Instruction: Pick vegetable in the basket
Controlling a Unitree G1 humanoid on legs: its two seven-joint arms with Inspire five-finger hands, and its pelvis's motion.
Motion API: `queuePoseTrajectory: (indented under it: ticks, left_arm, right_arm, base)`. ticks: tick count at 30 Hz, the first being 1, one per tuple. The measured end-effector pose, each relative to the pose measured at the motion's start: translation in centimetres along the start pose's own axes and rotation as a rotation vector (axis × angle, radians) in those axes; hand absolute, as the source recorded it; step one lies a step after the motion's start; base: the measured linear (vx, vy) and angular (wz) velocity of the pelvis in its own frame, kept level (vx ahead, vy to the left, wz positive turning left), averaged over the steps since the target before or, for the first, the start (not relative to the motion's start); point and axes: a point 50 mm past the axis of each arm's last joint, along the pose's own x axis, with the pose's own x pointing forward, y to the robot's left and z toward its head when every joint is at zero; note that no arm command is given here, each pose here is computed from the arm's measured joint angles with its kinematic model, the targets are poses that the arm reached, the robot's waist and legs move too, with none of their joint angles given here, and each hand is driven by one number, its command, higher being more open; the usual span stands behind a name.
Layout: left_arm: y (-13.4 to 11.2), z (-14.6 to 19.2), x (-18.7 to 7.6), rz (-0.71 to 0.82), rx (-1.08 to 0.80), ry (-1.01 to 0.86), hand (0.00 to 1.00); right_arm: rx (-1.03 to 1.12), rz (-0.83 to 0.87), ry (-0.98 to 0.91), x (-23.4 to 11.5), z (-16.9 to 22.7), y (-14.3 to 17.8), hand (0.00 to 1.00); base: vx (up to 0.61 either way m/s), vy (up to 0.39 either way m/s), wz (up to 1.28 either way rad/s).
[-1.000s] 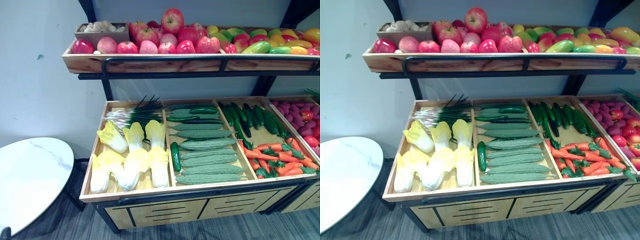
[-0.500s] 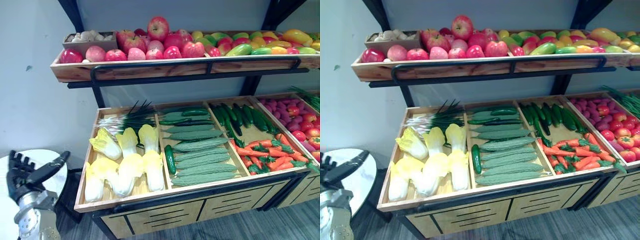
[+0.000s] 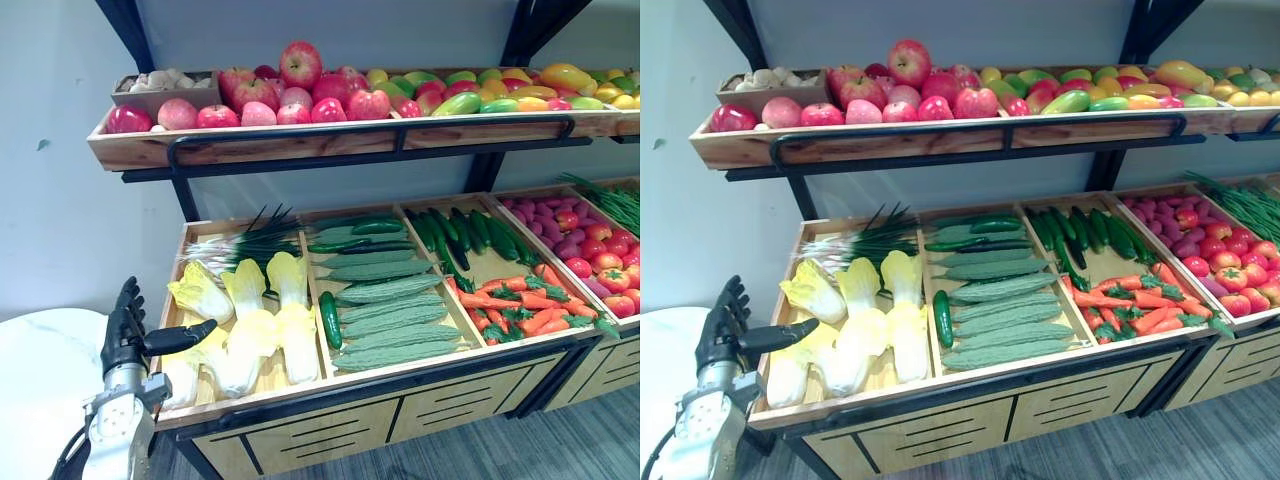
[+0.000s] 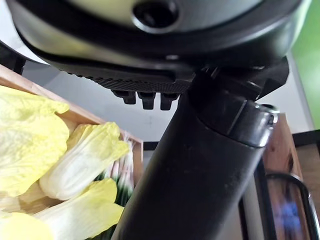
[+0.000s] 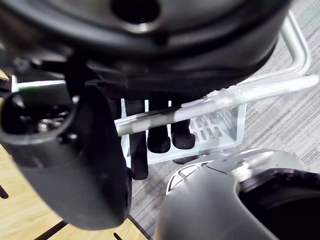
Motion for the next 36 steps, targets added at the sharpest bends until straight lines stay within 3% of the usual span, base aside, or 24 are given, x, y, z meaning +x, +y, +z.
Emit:
queuePoseTrajectory:
  ticks: [7, 14, 27, 36]
  left_arm:
    - [-3.7, -1.7, -0.7, -0.172, 0.159, 0.097, 1.00]
    - [-5.4, -2.3, -0.8, -0.202, 0.315, 0.128, 1.00]
    - [-4.4, -3.5, -0.6, -0.028, 0.450, 0.178, 1.00]
    - [-5.1, -5.1, -0.5, -0.023, 0.435, 0.249, 1.00]
  right_arm:
    - [-0.003, 0.016, 0.013, -0.1, -0.7, -0.1, 0.00]
    - [-0.025, 0.043, 0.017, -0.1, -1.2, 0.4, 0.00]
    - [-0.025, 0.063, 0.013, -0.3, -1.9, 0.7, 0.00]
    - [-0.027, 0.092, -0.003, -0.3, -1.7, 1.4, 0.00]
  base:
    - [-0.04, -0.001, -0.10]
    - [-0.03, 0.002, -0.11]
    - [-0.03, 0.004, -0.08]
    - [-0.04, 0.004, -0.05]
